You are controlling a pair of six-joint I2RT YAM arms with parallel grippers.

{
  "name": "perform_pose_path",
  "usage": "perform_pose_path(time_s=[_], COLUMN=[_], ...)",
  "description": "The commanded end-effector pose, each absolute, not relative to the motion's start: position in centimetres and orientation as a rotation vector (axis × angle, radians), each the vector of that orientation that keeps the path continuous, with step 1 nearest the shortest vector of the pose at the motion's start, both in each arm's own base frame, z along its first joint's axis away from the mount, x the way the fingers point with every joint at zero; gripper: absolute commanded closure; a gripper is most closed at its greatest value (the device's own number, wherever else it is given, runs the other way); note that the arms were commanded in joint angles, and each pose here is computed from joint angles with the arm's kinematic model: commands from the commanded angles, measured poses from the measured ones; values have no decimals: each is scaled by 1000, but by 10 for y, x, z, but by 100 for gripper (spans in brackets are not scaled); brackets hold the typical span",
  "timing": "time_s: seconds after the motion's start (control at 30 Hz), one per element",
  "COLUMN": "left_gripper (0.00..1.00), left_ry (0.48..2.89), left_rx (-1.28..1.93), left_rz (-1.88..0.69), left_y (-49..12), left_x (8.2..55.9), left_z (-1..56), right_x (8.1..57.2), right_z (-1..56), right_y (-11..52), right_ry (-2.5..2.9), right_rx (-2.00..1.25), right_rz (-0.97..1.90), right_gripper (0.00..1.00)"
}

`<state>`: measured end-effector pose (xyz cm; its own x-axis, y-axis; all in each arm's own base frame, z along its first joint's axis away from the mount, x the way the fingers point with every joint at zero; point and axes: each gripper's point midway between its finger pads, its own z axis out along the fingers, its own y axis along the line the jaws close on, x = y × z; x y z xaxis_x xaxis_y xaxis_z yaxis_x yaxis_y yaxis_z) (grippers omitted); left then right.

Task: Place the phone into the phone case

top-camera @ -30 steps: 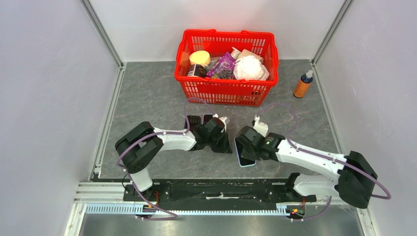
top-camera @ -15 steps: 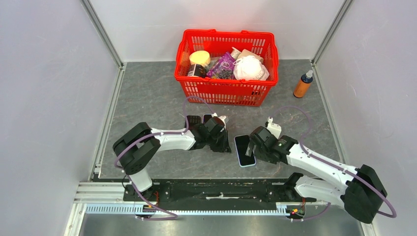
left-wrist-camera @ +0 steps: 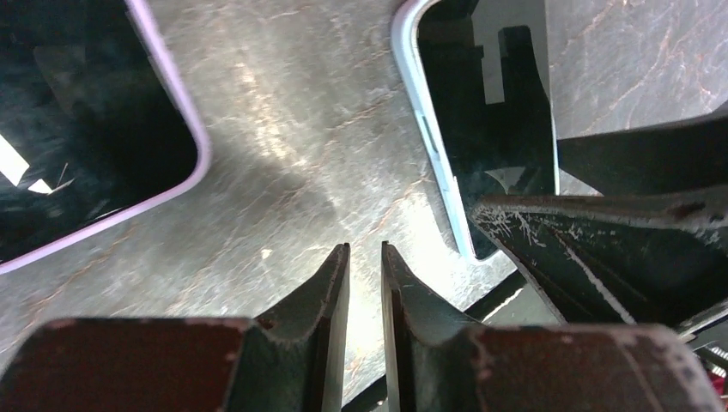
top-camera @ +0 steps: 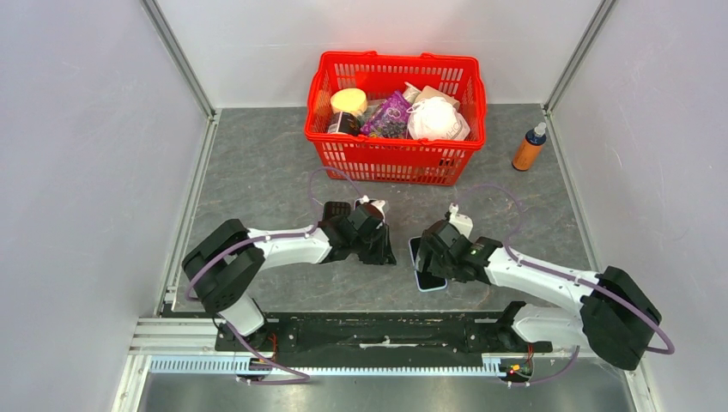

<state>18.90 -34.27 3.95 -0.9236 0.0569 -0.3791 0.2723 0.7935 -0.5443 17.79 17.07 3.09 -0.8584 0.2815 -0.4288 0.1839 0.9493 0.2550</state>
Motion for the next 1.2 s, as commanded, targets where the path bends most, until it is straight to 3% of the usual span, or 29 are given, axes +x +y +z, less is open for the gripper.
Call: perform_pose_path(time_s=[0.0, 0.33, 0.67, 0.83, 1.17], left_gripper=[74, 71, 67, 64, 68], left_ry=[2578, 2531, 2553, 2544, 2614], left_rx=[223, 149, 232, 214, 182], left_rz=[-853, -836, -861, -768, -592], left_y=[-325, -299, -317, -333, -354], left_x=[203, 225, 210, 241, 291], left_z=[56, 77, 73, 77, 37], right_x=[169, 145, 201, 221, 207], right_z=[28, 50, 74, 83, 98], right_y=[195, 303, 200, 166, 134], right_ry=[2618, 2630, 2512, 2489, 2438], right_rx=[313, 47, 300, 396, 479], right_rz=[333, 451, 288, 200, 170], right_gripper=[7, 7, 3, 4, 4])
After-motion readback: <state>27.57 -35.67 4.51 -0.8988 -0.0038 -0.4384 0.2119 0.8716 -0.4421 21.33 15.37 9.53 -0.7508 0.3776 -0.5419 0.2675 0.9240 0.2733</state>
